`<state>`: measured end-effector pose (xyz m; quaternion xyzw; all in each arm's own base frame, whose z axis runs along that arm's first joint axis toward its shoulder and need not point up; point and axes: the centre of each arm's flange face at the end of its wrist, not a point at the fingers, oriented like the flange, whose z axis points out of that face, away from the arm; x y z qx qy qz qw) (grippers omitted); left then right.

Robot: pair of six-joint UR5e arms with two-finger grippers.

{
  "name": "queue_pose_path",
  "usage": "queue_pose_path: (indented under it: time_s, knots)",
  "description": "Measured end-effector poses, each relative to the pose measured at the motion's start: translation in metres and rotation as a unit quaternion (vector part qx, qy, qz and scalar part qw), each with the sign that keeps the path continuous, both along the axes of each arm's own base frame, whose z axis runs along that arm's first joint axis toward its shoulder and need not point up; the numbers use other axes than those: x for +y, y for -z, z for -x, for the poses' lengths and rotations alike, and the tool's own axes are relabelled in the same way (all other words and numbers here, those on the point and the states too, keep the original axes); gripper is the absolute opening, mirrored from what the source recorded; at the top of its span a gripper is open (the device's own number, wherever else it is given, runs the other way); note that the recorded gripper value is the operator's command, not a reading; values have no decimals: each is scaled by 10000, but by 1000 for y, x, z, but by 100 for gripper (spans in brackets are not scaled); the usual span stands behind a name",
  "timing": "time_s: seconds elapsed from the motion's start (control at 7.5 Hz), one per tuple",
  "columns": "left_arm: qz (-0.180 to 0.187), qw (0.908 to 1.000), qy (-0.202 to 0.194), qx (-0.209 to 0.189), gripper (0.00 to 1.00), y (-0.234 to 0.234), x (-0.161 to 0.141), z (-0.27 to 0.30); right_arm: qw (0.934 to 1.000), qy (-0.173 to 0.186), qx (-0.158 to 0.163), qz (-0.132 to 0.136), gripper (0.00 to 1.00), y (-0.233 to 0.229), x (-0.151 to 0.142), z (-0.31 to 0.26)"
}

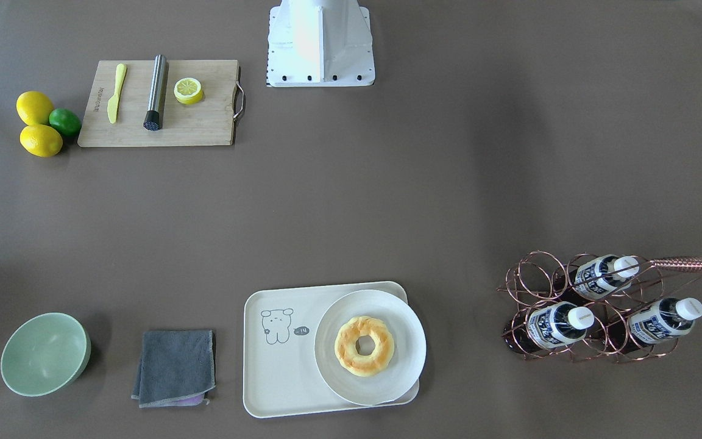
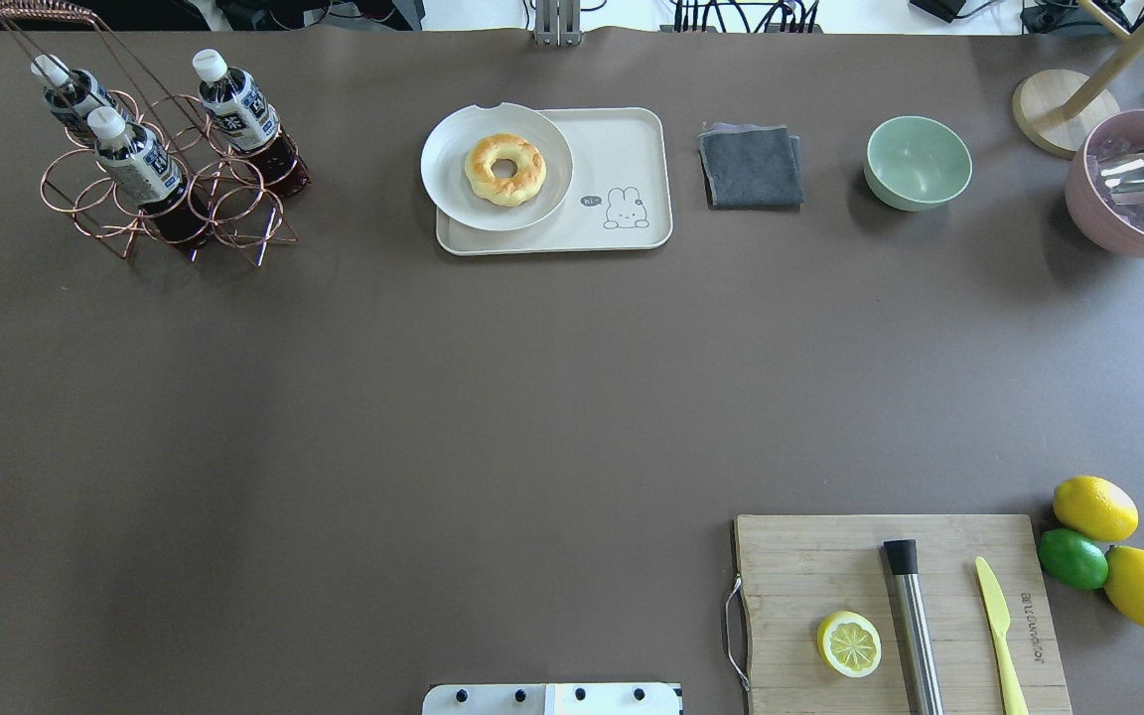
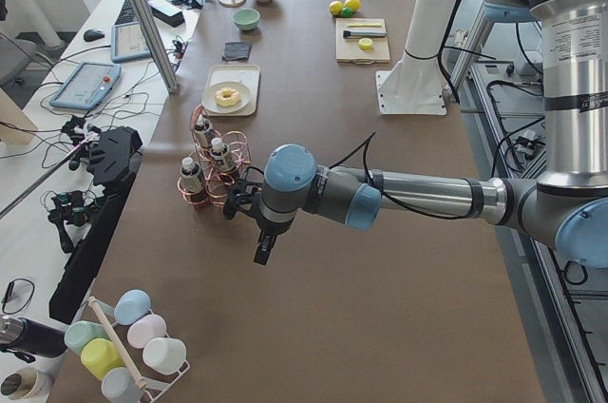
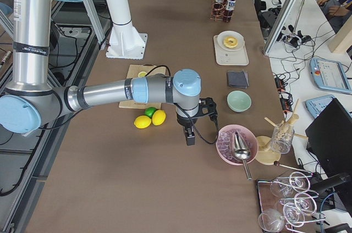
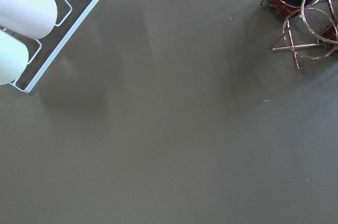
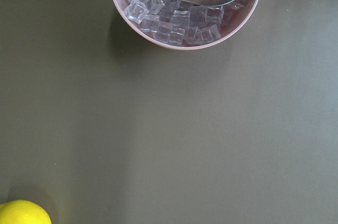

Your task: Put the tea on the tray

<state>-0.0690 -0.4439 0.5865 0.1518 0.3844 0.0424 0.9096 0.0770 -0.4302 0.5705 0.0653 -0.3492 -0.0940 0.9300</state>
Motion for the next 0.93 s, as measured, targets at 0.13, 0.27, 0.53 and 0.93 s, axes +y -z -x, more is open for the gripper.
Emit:
queue_pose_path:
  time_s: [0.13,0.27,0.53,0.93]
  knots:
    - [-4,10000,13,-9,97,2,0,0,10000,1,6,1,100,0,0,0]
    - [-7,10000,18,-14,97,2,-1,0,10000,2,6,32,100,-3,2,0]
    - [-14,10000,-16,-29,97,1,-2,-2,9999,30,4,111,100,-11,3,2]
    - [6,10000,-26,-43,97,-1,1,-3,9999,49,10,139,100,-14,2,4]
